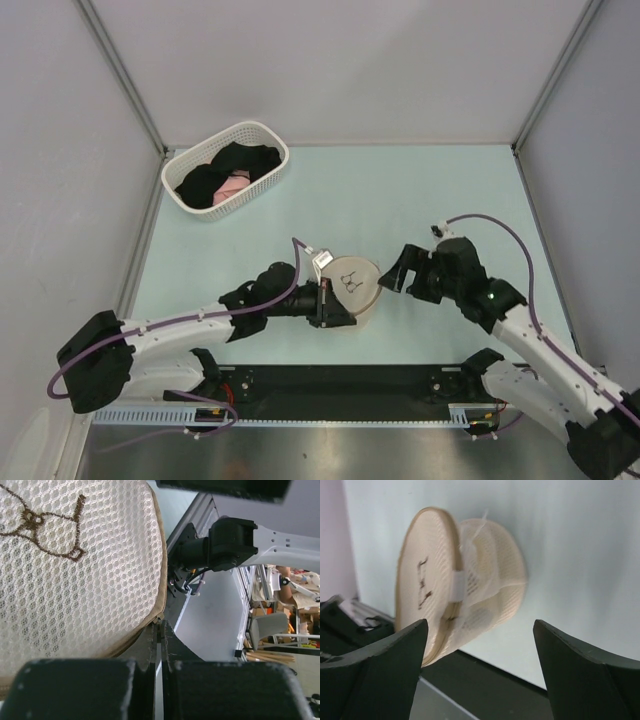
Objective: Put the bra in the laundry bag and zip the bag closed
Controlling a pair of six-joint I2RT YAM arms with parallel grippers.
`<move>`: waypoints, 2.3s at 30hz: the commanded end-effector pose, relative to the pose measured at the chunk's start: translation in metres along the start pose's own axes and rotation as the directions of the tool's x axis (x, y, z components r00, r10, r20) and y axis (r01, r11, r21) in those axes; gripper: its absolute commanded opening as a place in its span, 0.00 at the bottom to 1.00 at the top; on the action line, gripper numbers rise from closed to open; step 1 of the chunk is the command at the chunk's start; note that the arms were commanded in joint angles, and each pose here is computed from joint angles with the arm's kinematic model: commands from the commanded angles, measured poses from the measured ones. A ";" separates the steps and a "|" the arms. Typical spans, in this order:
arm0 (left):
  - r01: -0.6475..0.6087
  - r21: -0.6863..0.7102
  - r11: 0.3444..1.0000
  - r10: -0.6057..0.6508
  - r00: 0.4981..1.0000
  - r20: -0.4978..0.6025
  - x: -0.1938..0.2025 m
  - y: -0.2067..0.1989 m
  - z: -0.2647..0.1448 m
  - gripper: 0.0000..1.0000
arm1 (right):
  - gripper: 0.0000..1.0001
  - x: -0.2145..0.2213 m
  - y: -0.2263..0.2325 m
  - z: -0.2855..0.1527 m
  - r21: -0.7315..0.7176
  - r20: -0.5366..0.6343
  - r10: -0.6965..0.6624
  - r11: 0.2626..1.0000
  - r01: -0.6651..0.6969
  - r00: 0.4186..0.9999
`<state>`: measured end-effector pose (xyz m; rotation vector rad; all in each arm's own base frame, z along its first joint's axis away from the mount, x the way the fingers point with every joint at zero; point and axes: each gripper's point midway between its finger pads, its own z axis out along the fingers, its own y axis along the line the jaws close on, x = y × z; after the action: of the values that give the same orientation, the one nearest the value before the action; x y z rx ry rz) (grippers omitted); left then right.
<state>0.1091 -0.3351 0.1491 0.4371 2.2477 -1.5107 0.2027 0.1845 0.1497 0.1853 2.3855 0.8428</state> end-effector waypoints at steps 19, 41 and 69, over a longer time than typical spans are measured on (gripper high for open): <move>0.003 -0.069 0.998 -0.003 1.000 0.009 0.000 0.003 0.010 0.00 | 0.10 0.043 0.055 0.013 -0.233 -0.046 0.177 0.955 -0.183 0.983; 0.000 -0.158 0.987 0.013 0.997 0.080 0.019 0.020 -0.061 0.00 | 0.00 0.048 0.057 -0.003 -0.340 -0.167 0.055 0.934 -0.110 0.984; 0.012 -0.009 1.000 -0.011 0.996 0.093 0.020 -0.007 -0.031 0.00 | 1.00 0.093 0.025 -0.019 -0.079 -0.082 0.221 0.971 -0.228 0.972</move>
<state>0.0828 -0.3009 0.1464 0.3443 2.2286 -1.4551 0.1161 0.2086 0.1191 0.2718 2.5035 0.9031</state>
